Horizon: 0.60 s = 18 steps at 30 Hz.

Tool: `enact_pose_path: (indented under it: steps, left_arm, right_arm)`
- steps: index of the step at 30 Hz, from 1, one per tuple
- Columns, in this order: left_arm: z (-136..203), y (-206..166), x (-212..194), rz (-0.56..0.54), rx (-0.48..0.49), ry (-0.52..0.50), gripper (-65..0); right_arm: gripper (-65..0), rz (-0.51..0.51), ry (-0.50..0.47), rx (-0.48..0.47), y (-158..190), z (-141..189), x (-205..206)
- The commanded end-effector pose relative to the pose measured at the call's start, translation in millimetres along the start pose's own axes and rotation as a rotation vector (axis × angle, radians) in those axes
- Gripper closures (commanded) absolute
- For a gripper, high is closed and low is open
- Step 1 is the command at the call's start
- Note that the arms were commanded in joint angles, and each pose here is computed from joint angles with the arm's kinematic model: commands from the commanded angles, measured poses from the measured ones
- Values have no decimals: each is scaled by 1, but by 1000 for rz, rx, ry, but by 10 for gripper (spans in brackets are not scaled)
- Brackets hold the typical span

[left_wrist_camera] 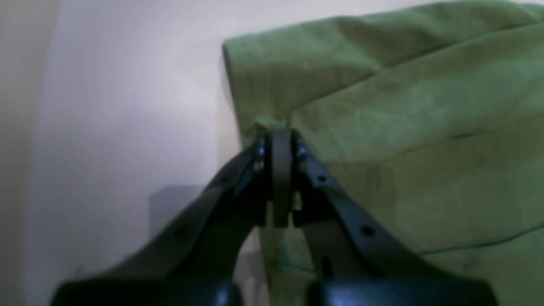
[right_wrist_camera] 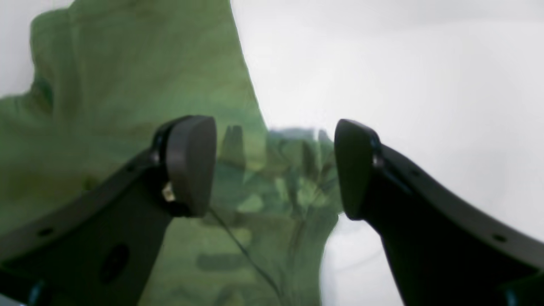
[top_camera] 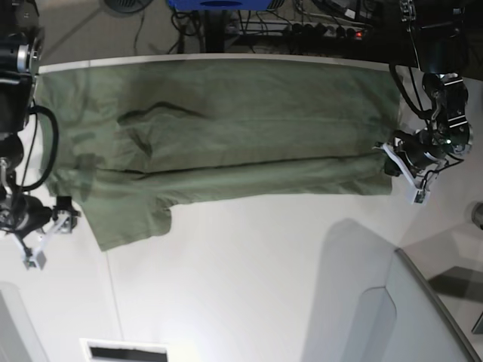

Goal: Layout the t-shirt on the table in an organized manner, then fold the t-shirt properly
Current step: 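Lower the folded hem and reposition the right gripper on it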

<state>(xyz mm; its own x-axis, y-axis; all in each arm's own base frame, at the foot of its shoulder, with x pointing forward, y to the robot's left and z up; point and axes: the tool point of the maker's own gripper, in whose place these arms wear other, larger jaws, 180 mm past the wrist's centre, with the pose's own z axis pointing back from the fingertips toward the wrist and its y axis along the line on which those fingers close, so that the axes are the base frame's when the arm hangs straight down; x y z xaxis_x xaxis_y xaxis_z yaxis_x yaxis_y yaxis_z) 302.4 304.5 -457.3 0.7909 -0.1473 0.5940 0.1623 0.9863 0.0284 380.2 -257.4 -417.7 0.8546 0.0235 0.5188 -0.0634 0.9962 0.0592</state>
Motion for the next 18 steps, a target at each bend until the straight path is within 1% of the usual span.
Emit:
enact_pose_path:
  steps: [1, 5, 9, 10, 12, 15, 18]
  left_arm:
    - [6, 9, 20, -13, 16, -54, 0]
    - [6, 10, 21, -14, 17, -57, 0]
    - [6, 10, 21, -14, 17, -57, 0]
    - [6, 10, 21, -14, 17, -57, 0]
    - [6, 10, 21, -14, 17, -57, 0]
    - [6, 9, 21, -11, 14, -59, 0]
    - [6, 9, 22, -10, 14, -62, 0]
  right_arm:
    - [-419, -18, -59, 4, -4, 1, 24]
    - [-419, -134, -39, 45, -8, -30, 24]
    - [-419, -187, -73, 97, -3, -47, 27]
    - [-419, -187, -70, 96, -3, -50, 26]
    - [-416, -157, -49, 95, 1, -53, 22]
    - [-411, -110, -20, 112, 18, -60, 15]
    - [-411, -107, -5, 126, 28, -64, 7]
